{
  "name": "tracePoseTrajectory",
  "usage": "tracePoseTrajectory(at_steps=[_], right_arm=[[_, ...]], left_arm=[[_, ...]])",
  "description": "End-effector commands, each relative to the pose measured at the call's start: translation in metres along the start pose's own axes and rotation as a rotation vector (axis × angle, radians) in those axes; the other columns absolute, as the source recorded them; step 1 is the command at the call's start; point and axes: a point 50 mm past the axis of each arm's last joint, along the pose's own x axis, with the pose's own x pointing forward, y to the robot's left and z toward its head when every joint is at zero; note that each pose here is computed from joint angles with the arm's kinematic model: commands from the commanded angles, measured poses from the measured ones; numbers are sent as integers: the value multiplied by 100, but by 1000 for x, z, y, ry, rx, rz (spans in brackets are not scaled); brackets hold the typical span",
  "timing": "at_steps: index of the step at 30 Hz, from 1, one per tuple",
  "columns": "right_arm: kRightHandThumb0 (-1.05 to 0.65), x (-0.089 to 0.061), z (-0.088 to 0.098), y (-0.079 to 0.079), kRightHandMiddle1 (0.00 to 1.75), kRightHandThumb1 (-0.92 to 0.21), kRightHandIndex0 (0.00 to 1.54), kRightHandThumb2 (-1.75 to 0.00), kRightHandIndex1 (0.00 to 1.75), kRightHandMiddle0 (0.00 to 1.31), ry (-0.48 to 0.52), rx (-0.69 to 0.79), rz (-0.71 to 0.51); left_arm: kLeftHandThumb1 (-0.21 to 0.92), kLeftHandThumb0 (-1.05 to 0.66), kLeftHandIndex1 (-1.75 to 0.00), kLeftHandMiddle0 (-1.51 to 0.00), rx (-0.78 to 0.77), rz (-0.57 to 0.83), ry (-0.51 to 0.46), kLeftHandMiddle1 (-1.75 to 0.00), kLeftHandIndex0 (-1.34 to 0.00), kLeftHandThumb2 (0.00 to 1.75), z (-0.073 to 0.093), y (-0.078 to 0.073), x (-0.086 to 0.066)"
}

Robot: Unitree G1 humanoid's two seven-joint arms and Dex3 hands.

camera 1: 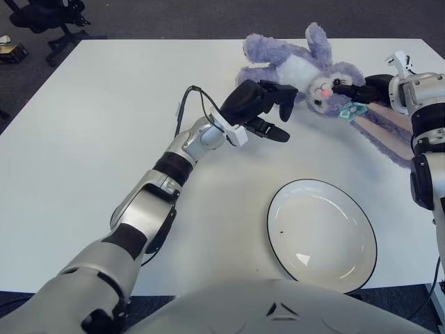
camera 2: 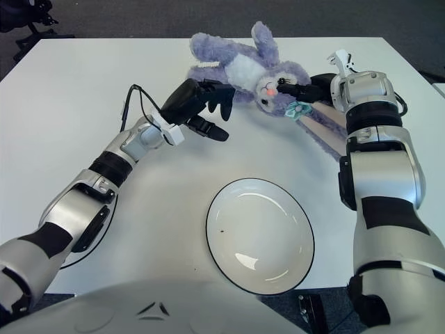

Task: Put the doll into the plate.

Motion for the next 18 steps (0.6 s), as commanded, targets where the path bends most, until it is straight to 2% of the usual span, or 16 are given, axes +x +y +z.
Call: tracePoseTrajectory(at_steps=[1, 13, 18], right_arm=[[-25, -2, 10, 0, 175, -92, 116, -11, 175, 86, -23, -3, -22], [-21, -2, 10, -2, 175, -92, 115, -11, 175, 85, -5, 34, -45], [-21, -1, 9, -2, 175, -92, 115, -11, 175, 85, -1, 53, -44]], left_arm=[[92, -29, -175, -90, -21, -42, -26, -175, -69, 25, 3, -2, 3], [92, -29, -175, -91, -31, -208, -11, -175, -70, 23, 12, -17, -5], [92, -29, -175, -91, -25, -246, -22, -175, -69, 24, 14, -17, -7]])
